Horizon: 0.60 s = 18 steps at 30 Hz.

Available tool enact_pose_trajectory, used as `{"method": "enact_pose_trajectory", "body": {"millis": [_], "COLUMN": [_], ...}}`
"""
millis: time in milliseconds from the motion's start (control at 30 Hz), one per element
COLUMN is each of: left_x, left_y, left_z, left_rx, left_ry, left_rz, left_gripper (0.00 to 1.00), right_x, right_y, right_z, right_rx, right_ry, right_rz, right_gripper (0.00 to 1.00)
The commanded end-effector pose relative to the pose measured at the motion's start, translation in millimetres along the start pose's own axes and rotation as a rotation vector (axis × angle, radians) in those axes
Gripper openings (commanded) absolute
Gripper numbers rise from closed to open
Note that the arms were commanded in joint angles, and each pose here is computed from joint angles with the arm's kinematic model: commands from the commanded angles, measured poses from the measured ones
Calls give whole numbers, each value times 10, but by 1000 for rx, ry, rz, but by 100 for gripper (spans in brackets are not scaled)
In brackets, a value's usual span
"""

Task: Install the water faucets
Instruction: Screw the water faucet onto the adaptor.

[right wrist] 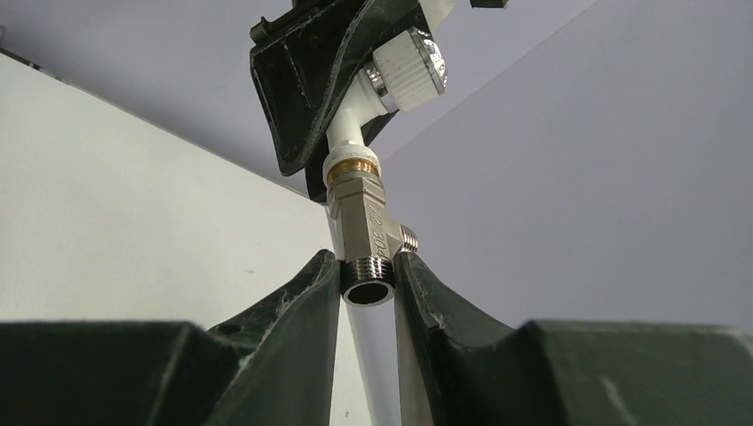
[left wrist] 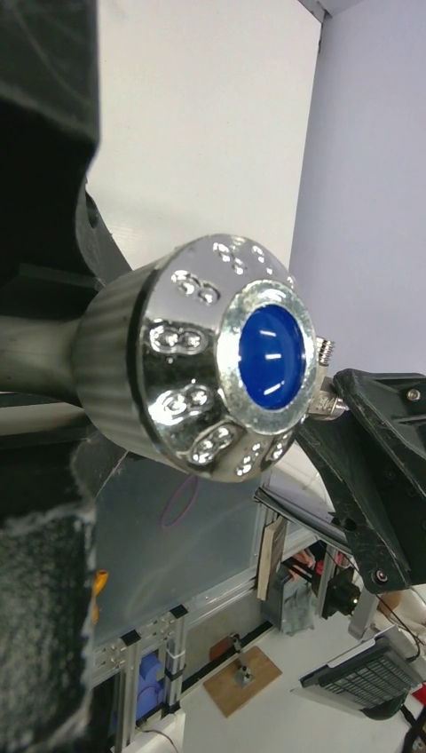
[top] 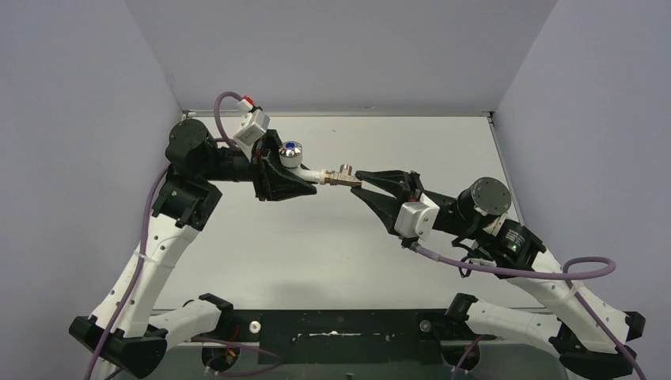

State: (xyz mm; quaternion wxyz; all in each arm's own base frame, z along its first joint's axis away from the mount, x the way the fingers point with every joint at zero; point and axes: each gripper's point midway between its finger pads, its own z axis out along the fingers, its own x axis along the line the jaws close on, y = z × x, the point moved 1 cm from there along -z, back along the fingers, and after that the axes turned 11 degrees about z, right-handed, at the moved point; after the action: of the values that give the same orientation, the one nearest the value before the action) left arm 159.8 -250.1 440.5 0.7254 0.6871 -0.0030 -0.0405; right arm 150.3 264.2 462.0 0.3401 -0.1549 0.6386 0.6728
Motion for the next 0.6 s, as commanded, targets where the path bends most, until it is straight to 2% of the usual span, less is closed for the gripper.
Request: {"method": "enact_pose_trajectory", "body": {"millis": [0, 67, 367, 567], "left_x": [-113, -105, -123, -158], "left_y": [132, 129, 133, 134], "left_z": [-9, -5, -7, -21], "left_rx": [-12, -10, -7, -1], "left_ry": [-48, -51, -67, -78], "left_rz": [85, 87, 100, 128], "left_gripper": [0, 0, 0, 0], "right_x": [-193, -196, -112, -94], "right_y": [107, 124, 172, 152], "right_z": [-15, -18, -2, 12], "right_rx": [-47, -60, -137, -128], "right_ry": [-126, -138, -163, -184], "right_rz": [95, 143, 445, 627], "right_gripper": [3, 0, 0, 0]}}
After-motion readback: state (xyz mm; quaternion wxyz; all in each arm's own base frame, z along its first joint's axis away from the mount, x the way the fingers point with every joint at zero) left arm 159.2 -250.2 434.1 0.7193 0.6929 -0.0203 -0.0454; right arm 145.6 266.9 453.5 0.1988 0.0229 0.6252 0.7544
